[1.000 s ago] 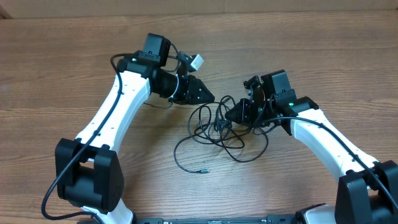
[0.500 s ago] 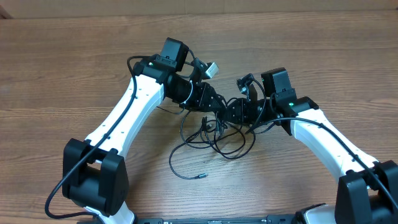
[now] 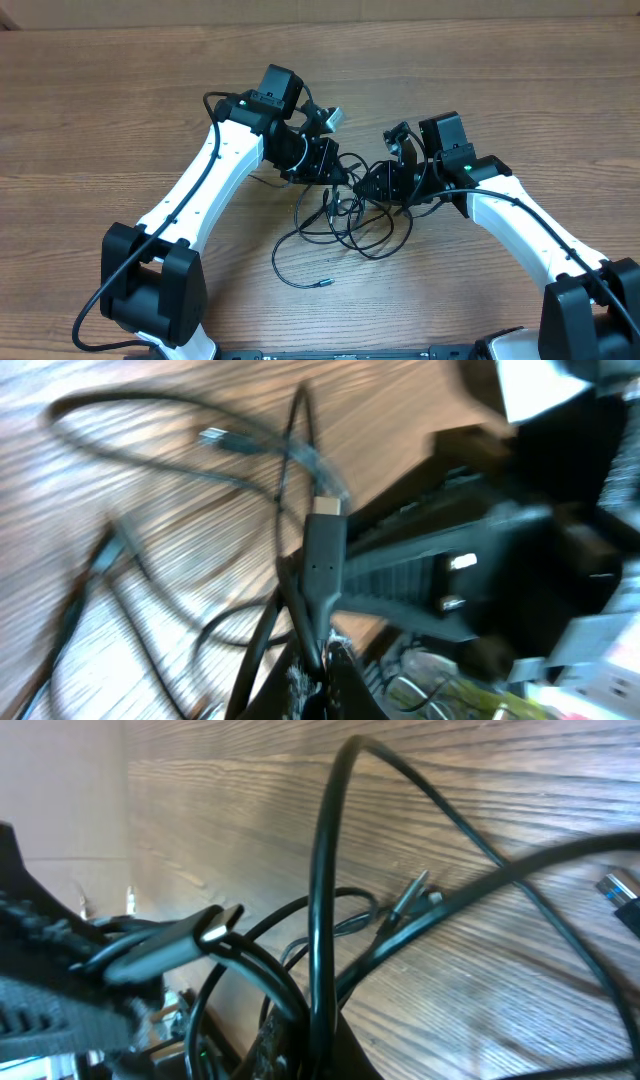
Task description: Untangle cables
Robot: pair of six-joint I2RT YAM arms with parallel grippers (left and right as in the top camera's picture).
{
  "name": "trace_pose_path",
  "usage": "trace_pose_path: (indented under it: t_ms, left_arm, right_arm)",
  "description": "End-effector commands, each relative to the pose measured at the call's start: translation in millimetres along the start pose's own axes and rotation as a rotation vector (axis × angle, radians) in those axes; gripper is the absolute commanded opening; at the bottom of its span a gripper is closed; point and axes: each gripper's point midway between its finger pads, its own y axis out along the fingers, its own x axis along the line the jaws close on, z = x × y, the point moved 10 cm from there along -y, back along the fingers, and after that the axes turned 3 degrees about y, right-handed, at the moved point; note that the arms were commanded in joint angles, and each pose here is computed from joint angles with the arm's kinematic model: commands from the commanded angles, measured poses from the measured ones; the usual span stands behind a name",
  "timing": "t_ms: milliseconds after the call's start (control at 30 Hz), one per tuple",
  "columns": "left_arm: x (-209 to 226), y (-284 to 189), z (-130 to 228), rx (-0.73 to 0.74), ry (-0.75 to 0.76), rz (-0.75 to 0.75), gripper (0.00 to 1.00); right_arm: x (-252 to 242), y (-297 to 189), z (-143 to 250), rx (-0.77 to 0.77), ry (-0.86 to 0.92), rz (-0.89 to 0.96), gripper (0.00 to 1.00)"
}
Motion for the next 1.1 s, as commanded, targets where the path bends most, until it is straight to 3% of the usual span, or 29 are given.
trace_pose_path:
  t_ms: [0, 67, 200, 700, 1067]
  left_arm:
    - [7, -3, 2, 0.004, -0.049, -0.155, 0.07]
    - [9, -3, 5, 0.017, -0.068, -0.187, 0.21]
    - [9, -3, 5, 0.02, -0.076, -0.188, 0.27]
    - [8, -2, 7, 0.03, -0.124, -0.19, 0.27]
    - [-16, 20, 10, 0.05, -0.028, -0.187, 0.27]
  right_arm:
    - [-4, 2, -1, -0.018, 0.006, 0.051, 0.04]
    - [-4, 2, -1, -0.017, 0.006, 0.052, 0.04]
    - [-4, 2, 0, -0.017, 0.007, 0.052, 0.04]
    - [-4, 2, -1, -0.017, 0.007, 0.052, 0.04]
    - [-4, 2, 0, -0.017, 0.007, 0.052, 0.04]
